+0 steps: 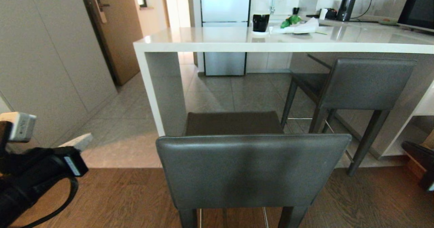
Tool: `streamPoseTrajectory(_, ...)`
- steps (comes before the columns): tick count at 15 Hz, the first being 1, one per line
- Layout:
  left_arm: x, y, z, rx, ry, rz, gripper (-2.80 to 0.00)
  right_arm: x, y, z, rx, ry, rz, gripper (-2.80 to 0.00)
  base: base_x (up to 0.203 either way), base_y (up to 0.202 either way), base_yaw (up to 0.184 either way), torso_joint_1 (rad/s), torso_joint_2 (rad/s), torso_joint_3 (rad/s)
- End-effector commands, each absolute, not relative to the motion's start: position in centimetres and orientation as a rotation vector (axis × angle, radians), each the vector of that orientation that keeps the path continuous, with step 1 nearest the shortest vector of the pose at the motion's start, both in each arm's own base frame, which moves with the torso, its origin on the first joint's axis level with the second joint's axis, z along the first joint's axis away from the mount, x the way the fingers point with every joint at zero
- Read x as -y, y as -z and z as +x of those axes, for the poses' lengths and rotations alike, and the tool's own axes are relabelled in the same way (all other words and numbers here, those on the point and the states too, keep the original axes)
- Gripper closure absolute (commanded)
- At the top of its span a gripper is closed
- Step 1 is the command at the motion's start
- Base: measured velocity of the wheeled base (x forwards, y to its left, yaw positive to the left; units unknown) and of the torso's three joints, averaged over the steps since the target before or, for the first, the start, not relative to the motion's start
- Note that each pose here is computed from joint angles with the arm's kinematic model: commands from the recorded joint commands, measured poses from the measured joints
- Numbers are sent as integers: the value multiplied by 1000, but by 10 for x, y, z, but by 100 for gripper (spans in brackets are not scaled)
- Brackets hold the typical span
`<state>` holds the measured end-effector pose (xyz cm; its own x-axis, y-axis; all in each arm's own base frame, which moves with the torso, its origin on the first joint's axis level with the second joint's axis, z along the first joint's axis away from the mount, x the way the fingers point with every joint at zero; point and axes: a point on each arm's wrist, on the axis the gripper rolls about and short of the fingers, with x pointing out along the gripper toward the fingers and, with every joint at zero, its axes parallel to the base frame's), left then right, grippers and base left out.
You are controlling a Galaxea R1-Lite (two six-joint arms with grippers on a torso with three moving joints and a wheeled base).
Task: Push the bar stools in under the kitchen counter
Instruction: Push the gray chair back under the dining table
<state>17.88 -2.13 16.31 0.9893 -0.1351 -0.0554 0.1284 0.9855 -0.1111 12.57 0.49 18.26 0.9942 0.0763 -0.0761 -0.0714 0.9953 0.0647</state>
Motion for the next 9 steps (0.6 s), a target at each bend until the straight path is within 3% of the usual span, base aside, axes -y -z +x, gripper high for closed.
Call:
streamPoseTrajectory(1,51,-131,217,-117,201,-104,0,-16,-169,166,-120,-130,59,0,0,0,0,0,0,0)
streamPoseTrajectory(5,97,-126,209,-71,318,-109,0,-37,-168,166,-114,-250,53,0,0,0,0,0,0,0)
streamPoseTrajectory(9,109,-113,217,-109,313,-95,0,-48,-156,179,-165,-291,45,0,0,0,0,0,0,0)
